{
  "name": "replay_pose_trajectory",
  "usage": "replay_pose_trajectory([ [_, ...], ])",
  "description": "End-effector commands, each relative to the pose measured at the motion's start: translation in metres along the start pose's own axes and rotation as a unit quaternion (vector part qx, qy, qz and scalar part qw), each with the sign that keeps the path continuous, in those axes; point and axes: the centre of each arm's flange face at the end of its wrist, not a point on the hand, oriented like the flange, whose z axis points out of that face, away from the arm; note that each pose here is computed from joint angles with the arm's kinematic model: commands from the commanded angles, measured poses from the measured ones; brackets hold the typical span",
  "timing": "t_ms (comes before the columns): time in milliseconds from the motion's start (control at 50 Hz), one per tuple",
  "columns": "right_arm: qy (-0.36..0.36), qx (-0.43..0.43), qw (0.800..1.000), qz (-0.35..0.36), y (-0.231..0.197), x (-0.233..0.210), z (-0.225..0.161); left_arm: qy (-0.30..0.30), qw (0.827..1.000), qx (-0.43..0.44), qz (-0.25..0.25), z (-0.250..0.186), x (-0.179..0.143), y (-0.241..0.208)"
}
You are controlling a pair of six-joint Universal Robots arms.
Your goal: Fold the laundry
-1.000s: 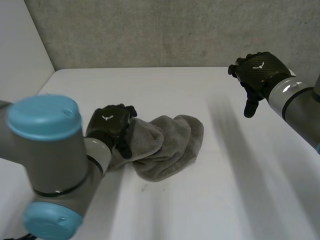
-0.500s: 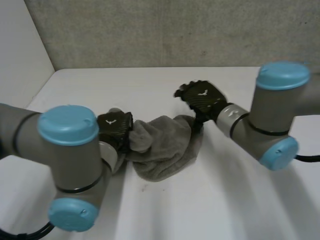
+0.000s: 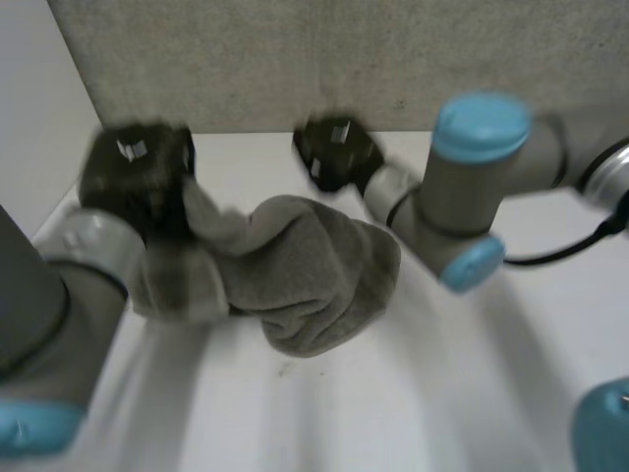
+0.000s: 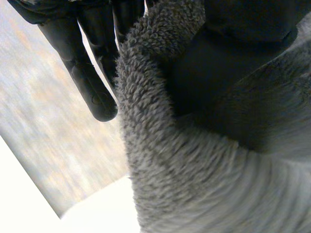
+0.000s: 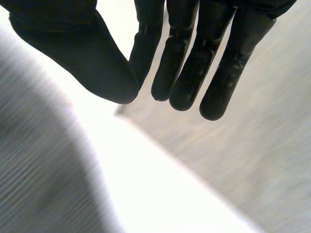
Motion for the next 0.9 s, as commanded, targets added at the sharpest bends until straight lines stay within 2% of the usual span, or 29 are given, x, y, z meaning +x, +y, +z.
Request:
replay_pose_trajectory([
  [20, 0.182, 0.217, 0.957, -0.064, -0.159, 0.061, -0.040, -0.029, 0.982, 0.187, 0.002, 0.058, -0.027, -0.089],
  [80, 0.183, 0.245, 0.949, -0.079, -0.173, 0.056, -0.063, -0.030, 0.978, 0.206, 0.002, 0.065, -0.027, -0.098],
  [140, 0.178, 0.243, 0.950, -0.087, -0.172, 0.050, -0.073, -0.032, 0.977, 0.213, -0.002, 0.073, -0.026, -0.101],
  [200, 0.158, 0.197, 0.961, -0.111, -0.148, 0.035, -0.092, -0.023, 0.980, 0.199, -0.001, 0.075, -0.021, -0.092],
  [240, 0.136, 0.132, 0.972, -0.136, -0.117, 0.022, -0.107, -0.016, 0.983, 0.181, 0.001, 0.075, -0.017, -0.081],
  [260, 0.136, 0.132, 0.972, -0.136, -0.117, 0.022, -0.108, -0.007, 0.988, 0.156, 0.005, 0.075, -0.011, -0.065],
  [280, 0.125, 0.097, 0.978, -0.137, -0.099, 0.016, -0.113, 0.002, 0.991, 0.134, 0.010, 0.071, -0.005, -0.052],
  [420, 0.115, 0.020, 0.986, -0.116, -0.062, 0.018, -0.115, 0.054, 0.995, 0.087, 0.017, 0.045, 0.024, -0.027],
  [460, 0.132, 0.004, 0.988, -0.079, -0.045, 0.046, -0.102, 0.063, 0.994, 0.085, 0.018, 0.036, 0.028, -0.029],
  [520, 0.131, 0.005, 0.990, -0.049, -0.041, 0.056, -0.094, 0.075, 0.993, 0.090, 0.017, 0.012, 0.028, -0.040],
  [560, 0.091, 0.006, 0.996, 0.015, -0.035, 0.067, -0.080, 0.082, 0.991, 0.100, 0.014, -0.011, 0.024, -0.052],
  [580, 0.091, 0.006, 0.996, 0.016, -0.035, 0.067, -0.080, 0.082, 0.991, 0.100, 0.014, -0.011, 0.024, -0.053],
  [620, 0.016, -0.007, 0.997, 0.073, -0.018, 0.062, -0.064, 0.091, 0.989, 0.120, 0.009, -0.036, 0.021, -0.066],
  [640, 0.016, -0.007, 0.997, 0.074, -0.018, 0.062, -0.064, 0.091, 0.989, 0.121, 0.009, -0.037, 0.021, -0.066],
  [680, -0.055, -0.031, 0.992, 0.109, 0.002, 0.049, -0.053, 0.100, 0.986, 0.135, 0.004, -0.059, 0.020, -0.073],
  [760, -0.100, -0.055, 0.985, 0.127, 0.021, 0.035, -0.049, 0.113, 0.984, 0.140, 0.002, -0.075, 0.022, -0.073],
  [800, -0.144, -0.074, 0.977, 0.140, 0.038, 0.006, -0.046, 0.118, 0.983, 0.140, 0.003, -0.081, 0.023, -0.072],
  [900, -0.198, -0.099, 0.963, 0.152, 0.059, -0.039, -0.046, 0.130, 0.983, 0.131, 0.004, -0.087, 0.027, -0.067],
])
